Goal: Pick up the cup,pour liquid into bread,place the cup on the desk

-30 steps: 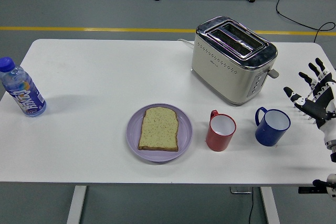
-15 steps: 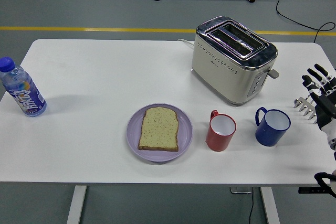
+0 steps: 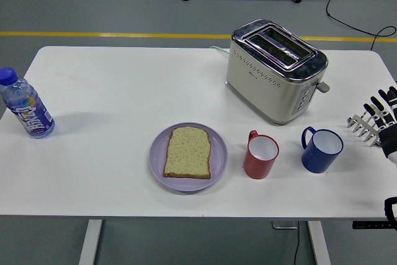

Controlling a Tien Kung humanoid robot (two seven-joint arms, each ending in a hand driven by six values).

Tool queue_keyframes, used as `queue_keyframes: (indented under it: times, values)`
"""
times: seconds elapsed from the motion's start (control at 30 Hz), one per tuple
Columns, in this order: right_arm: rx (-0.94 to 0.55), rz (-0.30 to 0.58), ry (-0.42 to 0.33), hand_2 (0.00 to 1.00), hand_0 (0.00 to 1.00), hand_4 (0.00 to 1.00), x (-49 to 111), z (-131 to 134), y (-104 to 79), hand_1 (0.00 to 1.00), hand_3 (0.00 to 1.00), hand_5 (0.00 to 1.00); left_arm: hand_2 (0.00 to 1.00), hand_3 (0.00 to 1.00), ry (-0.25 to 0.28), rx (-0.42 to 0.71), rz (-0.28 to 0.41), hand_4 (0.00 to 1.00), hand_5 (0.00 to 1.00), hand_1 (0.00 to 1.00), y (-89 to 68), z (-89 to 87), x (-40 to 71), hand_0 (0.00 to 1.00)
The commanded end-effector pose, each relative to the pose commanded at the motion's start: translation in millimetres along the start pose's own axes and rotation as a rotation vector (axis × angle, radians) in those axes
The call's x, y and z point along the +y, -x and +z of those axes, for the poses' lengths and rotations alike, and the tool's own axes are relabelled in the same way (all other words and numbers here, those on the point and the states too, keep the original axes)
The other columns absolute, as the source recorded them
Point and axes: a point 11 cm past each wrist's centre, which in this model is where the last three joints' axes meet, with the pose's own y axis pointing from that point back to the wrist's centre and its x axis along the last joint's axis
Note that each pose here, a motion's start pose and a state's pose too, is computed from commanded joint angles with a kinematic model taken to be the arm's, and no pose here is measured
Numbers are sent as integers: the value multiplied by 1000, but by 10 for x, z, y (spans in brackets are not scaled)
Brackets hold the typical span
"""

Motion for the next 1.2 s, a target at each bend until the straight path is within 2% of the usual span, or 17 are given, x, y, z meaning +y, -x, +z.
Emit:
queue_keyframes:
  times: [0.07,0.23,0.27,0.93,1.2]
  values:
    - [-6,-2,20,596,569,666,-4,17,-4,501,577,202,773,611,1,-1,-1,396,998,756,3,3,0,690]
    - [-34,-5,56,596,569,666,-7,67,-25,501,577,202,773,611,2,0,-2,396,998,756,7,8,1,690]
    - [-34,-4,59,587,566,663,-6,72,-30,486,578,229,773,611,2,0,-2,396,998,756,7,9,1,690]
    - [-39,51,77,581,559,643,1,102,-198,480,576,260,773,611,0,2,-1,396,998,756,15,8,1,690]
    - [-13,62,120,581,559,639,-1,108,-254,476,577,254,773,611,-1,-7,1,396,998,756,11,9,2,690]
